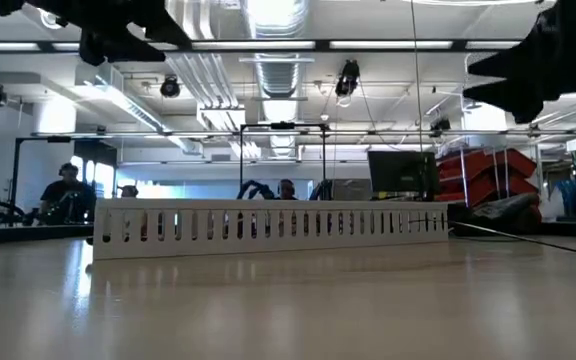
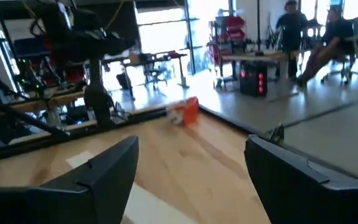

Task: Ziptie cables
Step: Return to Home position

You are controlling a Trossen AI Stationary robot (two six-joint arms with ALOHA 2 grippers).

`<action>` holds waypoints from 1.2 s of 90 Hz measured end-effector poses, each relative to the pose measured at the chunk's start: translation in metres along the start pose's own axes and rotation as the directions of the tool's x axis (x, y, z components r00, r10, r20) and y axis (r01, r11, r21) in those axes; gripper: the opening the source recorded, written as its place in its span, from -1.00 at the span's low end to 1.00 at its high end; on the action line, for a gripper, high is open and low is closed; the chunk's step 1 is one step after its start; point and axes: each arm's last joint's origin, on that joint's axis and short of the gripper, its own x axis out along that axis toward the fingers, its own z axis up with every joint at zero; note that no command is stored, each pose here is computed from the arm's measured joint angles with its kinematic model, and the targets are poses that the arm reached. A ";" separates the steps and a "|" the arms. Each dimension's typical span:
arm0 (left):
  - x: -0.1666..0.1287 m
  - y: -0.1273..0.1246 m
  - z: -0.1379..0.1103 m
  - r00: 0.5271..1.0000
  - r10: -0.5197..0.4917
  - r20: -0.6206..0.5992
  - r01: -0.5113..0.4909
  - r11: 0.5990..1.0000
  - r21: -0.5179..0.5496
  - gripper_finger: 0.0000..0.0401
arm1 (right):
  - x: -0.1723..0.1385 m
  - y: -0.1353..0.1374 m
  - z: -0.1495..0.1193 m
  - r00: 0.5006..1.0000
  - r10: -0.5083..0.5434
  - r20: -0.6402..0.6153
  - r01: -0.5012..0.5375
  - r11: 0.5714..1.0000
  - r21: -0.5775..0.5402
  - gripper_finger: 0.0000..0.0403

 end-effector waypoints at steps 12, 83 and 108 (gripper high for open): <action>-0.004 -0.002 -0.010 0.998 -0.051 -0.021 0.051 0.998 -0.025 0.54 | 0.003 0.000 -0.013 0.999 0.040 0.013 -0.040 0.998 0.056 0.42; -0.011 0.036 -0.059 0.845 -0.532 -0.059 0.535 0.838 0.101 0.54 | 0.005 0.003 -0.018 0.991 0.127 -0.051 -0.126 0.992 0.022 0.52; 0.001 0.062 -0.059 0.906 -0.421 -0.038 0.423 0.905 0.042 0.54 | 0.005 0.003 -0.018 0.991 0.127 -0.051 -0.126 0.992 0.022 0.45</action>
